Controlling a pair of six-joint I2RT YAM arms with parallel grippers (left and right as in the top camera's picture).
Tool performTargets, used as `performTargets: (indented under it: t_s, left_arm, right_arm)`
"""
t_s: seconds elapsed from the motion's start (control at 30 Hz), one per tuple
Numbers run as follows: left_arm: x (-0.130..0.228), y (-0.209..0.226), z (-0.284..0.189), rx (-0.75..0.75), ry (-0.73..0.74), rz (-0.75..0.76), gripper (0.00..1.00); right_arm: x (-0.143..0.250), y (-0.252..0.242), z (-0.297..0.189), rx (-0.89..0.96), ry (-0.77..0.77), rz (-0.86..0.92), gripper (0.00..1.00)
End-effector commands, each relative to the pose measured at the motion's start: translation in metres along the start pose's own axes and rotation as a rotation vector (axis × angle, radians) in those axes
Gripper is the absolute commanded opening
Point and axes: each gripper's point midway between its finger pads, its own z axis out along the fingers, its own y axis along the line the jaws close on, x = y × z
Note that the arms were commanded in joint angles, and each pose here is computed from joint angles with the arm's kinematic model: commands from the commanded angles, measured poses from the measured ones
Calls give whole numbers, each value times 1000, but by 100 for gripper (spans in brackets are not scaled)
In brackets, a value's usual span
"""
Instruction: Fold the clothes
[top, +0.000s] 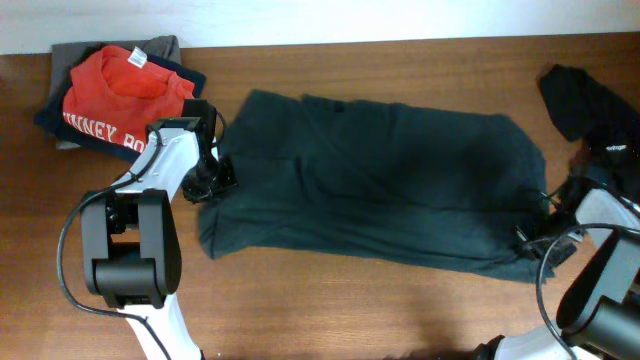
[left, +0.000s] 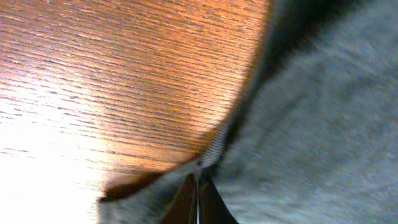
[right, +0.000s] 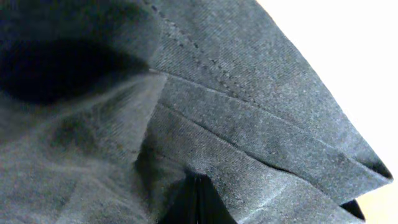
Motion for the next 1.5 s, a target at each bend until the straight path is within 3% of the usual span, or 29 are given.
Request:
performTargets:
  t_s: [0.0,0.23,0.6,0.7,0.83,0.93,1.2,1.47]
  left_arm:
    - [1,6,8,-25,15,-28,1]
    - [3,-1,6,7,24,-70,1]
    - [9,-38,-24,86,-36,117,1]
    - [6,-34,-26,19,-66,128,1]
    - [-3,-5,-29,-157,-128,30,1]
    - [-2,1,-34,-179,-119,17,1]
    - [26,-64,-35,72,-32,254,1]
    - [35,-90,-34,121,-34,312,1]
  right_arm:
    - [7,-30,11,93,32,64,4]
    - [6,-28,11,83,32,44,4]
    - [6,-28,11,82,29,44,4]
    - [6,-28,11,82,29,44,4]
    - [6,-28,11,82,29,43,4]
    - [6,-28,11,82,30,26,4]
    - [7,-25,12,63,39,22,4]
    - [8,-24,12,58,43,18,4]
